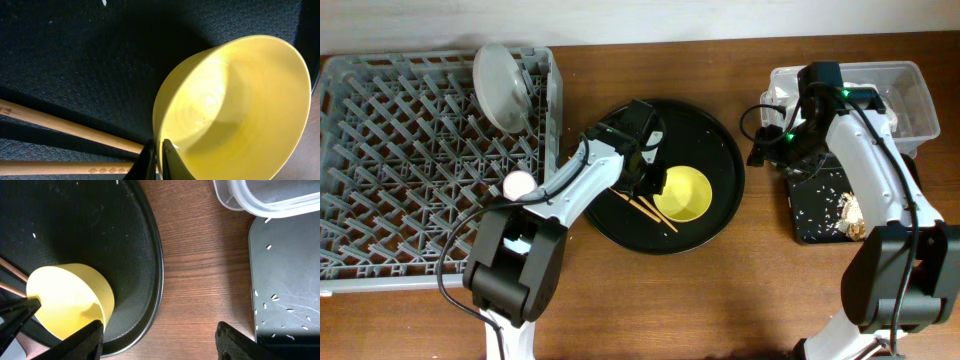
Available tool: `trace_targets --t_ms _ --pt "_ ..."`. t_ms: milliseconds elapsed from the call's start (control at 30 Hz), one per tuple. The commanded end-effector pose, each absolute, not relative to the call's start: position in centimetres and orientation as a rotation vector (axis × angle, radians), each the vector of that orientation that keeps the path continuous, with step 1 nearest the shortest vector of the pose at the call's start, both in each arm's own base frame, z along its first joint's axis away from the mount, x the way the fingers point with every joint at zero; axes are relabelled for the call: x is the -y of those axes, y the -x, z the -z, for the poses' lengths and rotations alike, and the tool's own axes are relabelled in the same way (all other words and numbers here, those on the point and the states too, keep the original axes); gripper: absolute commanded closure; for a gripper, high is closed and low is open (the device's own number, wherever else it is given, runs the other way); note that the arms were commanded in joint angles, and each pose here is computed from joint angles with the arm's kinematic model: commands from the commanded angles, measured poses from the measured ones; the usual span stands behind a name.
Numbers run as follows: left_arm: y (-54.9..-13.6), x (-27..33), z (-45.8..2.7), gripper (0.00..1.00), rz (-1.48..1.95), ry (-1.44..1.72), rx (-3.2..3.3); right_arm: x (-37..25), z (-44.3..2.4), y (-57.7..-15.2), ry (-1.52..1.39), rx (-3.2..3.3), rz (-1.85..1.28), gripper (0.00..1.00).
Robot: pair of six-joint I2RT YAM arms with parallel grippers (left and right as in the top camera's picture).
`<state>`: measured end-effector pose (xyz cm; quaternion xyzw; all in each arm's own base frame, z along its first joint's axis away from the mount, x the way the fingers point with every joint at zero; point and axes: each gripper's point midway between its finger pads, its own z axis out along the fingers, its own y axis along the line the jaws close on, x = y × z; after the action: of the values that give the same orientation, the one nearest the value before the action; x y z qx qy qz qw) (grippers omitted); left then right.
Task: Sort waste into correct bins and load items into the dishwasher rack
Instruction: 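Pass the yellow bowl to the left gripper and retract the right gripper, then carry the yellow bowl into the rack with the left gripper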
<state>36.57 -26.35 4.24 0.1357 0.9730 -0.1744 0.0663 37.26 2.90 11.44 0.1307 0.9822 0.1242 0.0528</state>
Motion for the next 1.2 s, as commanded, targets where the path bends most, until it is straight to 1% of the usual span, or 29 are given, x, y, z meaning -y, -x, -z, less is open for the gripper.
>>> trace_targets --t_ms 0,100,133,267,333,433,500,633,733,867,933,1033,1167 --pt "-36.5 26.4 -3.7 0.96 0.517 -0.418 -2.942 -2.6 -12.6 -37.5 -0.374 -2.955 -0.359 0.27" --pt "-36.5 26.4 -3.7 0.97 0.518 -0.418 -2.939 -2.6 -12.6 -37.4 -0.375 -2.958 -0.358 0.27" --pt "-36.5 26.4 -3.7 0.99 0.517 -0.418 -2.938 -2.6 -12.6 -37.4 -0.375 -2.959 -0.358 0.27" --pt "-36.7 26.6 -4.2 0.99 0.525 -0.419 -2.928 -2.6 -12.6 -37.3 -0.367 -2.963 -0.357 0.27" --pt "-37.3 26.9 -5.6 0.99 0.536 -0.421 -2.895 -2.6 -12.6 -37.2 -0.343 -2.966 -0.356 0.27" --pt "-38.8 27.1 -10.3 0.99 0.551 -0.446 -2.794 -2.7 -12.6 -37.2 -0.344 -2.967 -0.356 0.27" --pt "-40.4 25.4 -14.3 0.99 0.435 -0.403 -2.722 -2.7 -12.6 -37.2 -0.343 -2.967 -0.356 0.27" --pt "-42.3 18.1 -22.9 0.99 0.001 -0.229 -2.562 -2.7 -12.6 -37.4 -0.341 -2.961 -0.357 0.23" --pt "-41.6 11.1 -29.1 0.99 -0.359 -0.062 -2.393 -2.7 -12.6 -37.5 -0.341 -2.958 -0.356 0.23" --pt "-38.6 2.9 -34.4 0.99 -0.808 0.216 -2.181 -2.7 -12.6 -37.5 -0.34 -2.958 -0.356 0.21" --pt "-37.2 0.7 -36.1 1.0 -0.952 0.335 -2.074 -2.7 -12.6 -37.5 -0.34 -2.958 -0.356 0.21" --pt "-35.9 -1.0 -37.2 0.99 -1.08 0.443 -1.938 -2.7 -12.6 -37.5 -0.34 -2.958 -0.356 0.2" --pt "-36.0 -2.3 -36.2 0.99 -1.166 0.476 -1.882 -2.6 -12.6 -37.5 -0.338 -2.956 -0.356 0.2"
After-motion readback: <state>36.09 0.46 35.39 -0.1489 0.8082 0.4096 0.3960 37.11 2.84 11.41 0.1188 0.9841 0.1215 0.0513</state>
